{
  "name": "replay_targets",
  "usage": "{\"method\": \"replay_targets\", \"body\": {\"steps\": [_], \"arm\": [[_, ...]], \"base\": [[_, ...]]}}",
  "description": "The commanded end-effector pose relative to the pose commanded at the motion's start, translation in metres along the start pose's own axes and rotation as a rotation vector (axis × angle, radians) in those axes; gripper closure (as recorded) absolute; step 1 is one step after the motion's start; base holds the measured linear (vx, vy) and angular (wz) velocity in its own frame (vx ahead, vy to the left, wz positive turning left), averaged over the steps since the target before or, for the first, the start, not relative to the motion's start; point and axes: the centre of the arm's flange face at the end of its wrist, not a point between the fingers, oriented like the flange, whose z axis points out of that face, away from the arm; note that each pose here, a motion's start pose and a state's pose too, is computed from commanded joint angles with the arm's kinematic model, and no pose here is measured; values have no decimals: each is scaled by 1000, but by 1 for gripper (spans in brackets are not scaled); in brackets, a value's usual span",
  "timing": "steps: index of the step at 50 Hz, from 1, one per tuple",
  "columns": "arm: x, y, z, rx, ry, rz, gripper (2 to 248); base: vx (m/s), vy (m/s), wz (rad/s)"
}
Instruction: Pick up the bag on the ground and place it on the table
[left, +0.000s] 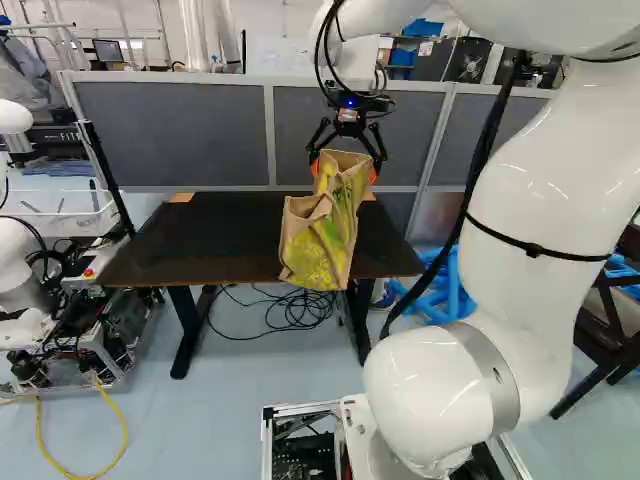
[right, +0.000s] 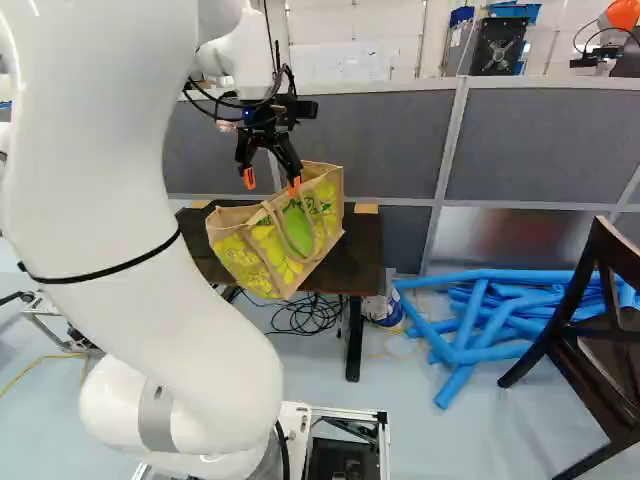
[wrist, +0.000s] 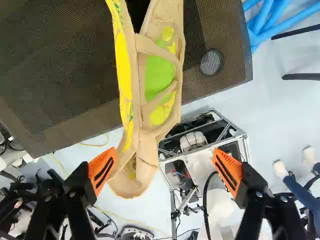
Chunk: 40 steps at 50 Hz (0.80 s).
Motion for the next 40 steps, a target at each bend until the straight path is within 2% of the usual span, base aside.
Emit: {"method": "replay_targets", "body": {"steps": [23, 40], "arm": [[0, 0, 0, 0, 0, 0, 3], [0, 0, 0, 0, 0, 0, 3]], "base": [[-8, 0, 0], [-93, -3, -2]]}}
